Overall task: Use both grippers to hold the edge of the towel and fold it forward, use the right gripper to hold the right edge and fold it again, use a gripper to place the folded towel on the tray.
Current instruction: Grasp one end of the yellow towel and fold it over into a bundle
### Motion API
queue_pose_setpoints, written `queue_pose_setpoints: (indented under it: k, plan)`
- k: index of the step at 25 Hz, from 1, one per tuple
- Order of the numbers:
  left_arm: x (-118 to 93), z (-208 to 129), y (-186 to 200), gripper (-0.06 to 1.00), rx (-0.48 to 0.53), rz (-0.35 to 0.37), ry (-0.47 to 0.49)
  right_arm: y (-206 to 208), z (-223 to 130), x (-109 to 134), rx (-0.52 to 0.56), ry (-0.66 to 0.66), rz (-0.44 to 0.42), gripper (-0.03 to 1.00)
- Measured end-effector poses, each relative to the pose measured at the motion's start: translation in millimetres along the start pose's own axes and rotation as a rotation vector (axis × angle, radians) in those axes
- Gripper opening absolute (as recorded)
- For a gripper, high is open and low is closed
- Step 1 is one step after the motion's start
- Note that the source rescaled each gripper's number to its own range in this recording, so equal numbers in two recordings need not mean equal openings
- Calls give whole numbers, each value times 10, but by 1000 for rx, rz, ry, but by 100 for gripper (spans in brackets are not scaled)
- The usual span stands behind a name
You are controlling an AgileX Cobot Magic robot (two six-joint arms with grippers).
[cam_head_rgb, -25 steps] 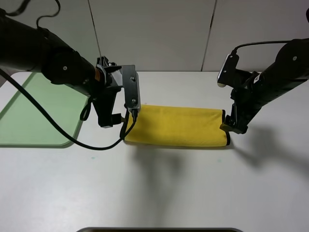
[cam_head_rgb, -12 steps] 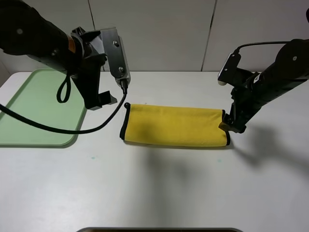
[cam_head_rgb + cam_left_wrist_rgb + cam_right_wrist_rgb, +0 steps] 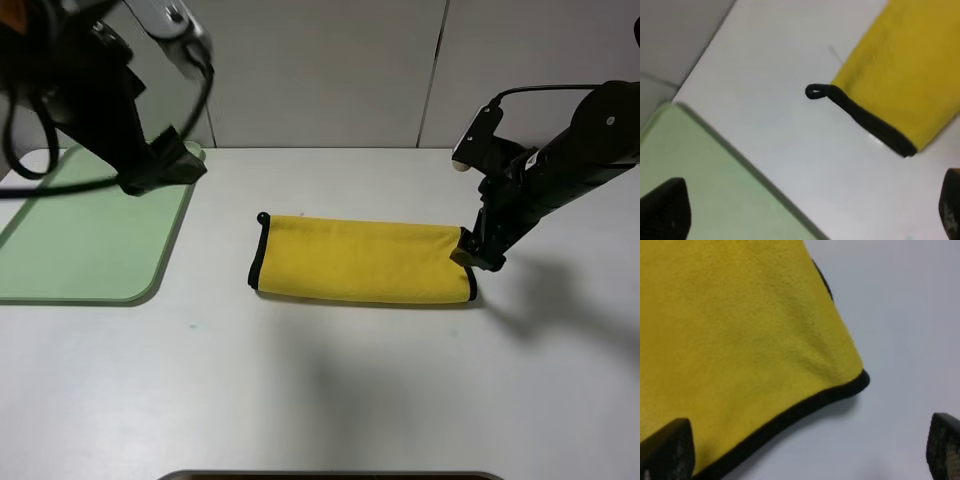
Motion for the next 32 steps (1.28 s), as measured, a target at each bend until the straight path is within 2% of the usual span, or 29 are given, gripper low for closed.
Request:
queue_pose_setpoints:
  k: [4, 7, 11, 15, 20, 27, 32]
  plan:
    - [67, -100, 431, 100, -42, 23, 216, 0, 1, -3, -1, -9, -3, 100]
    - [102, -229, 726, 100, -52, 36, 316, 0, 5, -10, -5, -24, -10, 100]
    - [126, -436, 1062, 100, -62, 51, 390, 0, 8, -15, -8, -32, -15, 100]
    - [100, -712, 1275, 99, -88, 53, 416, 0, 9, -16, -9, -32, -16, 100]
    - [-28, -1106, 1353, 99, -96, 2, 452, 0, 9, -17, -9, -32, -16, 100]
    - [-156, -1587, 1344, 98, -83, -13, 471, 0, 9, -17, -9, -48, -16, 100]
    - [-250, -1862, 1184, 98, -54, -17, 450, 0, 9, -17, -10, -71, -16, 100]
Point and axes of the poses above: a point on each arm's last joint axis where the gripper is mounted, y pointing back along that axis away from the gripper, x along the wrist's bending axis when the last joint is at zero, z = x × y, the point moved 1 cm from there along -y, pointing out along that axis toward the gripper, and after that the axes turned 9 degrees about y, right-handed, at the moved point
